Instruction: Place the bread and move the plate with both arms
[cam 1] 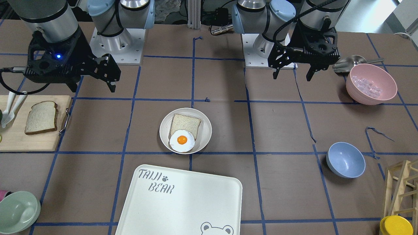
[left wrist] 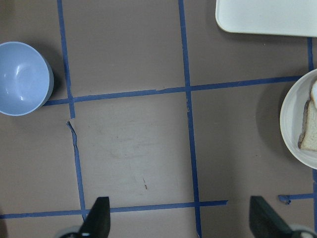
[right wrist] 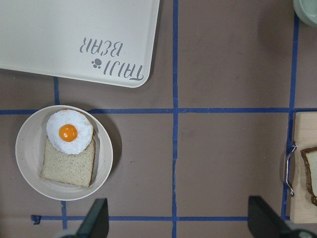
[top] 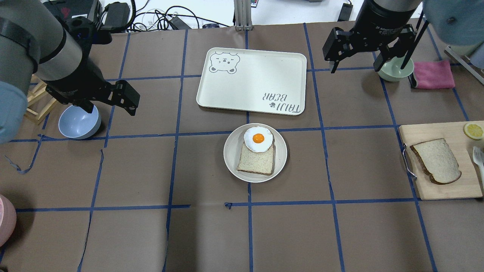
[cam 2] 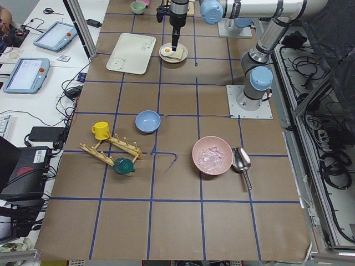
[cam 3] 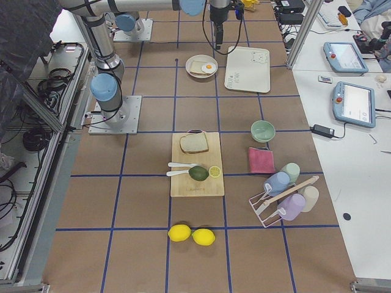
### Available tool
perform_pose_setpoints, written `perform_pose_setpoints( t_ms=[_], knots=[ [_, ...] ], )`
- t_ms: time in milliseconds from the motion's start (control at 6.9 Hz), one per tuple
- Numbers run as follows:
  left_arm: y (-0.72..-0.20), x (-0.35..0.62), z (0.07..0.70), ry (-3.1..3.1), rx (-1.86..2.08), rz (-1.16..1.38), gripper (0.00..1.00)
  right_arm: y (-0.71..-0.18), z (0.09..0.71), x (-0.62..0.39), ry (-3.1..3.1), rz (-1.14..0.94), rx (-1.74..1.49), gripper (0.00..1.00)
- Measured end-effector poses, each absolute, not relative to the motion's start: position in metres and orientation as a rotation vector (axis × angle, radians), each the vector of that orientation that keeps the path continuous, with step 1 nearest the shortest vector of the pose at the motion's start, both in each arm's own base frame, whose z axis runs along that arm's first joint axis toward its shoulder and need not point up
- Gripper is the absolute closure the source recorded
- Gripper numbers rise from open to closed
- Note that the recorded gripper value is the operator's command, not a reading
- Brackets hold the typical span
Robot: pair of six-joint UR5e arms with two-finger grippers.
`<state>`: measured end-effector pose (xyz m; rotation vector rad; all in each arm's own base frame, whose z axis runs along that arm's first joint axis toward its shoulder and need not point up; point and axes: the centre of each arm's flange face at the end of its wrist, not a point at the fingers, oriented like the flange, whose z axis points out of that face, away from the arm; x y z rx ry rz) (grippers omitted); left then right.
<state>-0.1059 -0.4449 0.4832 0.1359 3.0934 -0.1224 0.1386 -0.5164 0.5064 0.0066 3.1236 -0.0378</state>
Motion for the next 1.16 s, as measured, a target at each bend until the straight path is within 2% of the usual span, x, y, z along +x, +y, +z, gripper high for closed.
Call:
perform_pose_setpoints(
  t_ms=[1159],
  knots=[
    [-0.4448, -0.1059, 0.483, 3.094, 0.134, -0.122, 0.0, -0.5138, 0.4981, 0.1363, 3.138, 0.009, 0.037, 0.0]
  ],
)
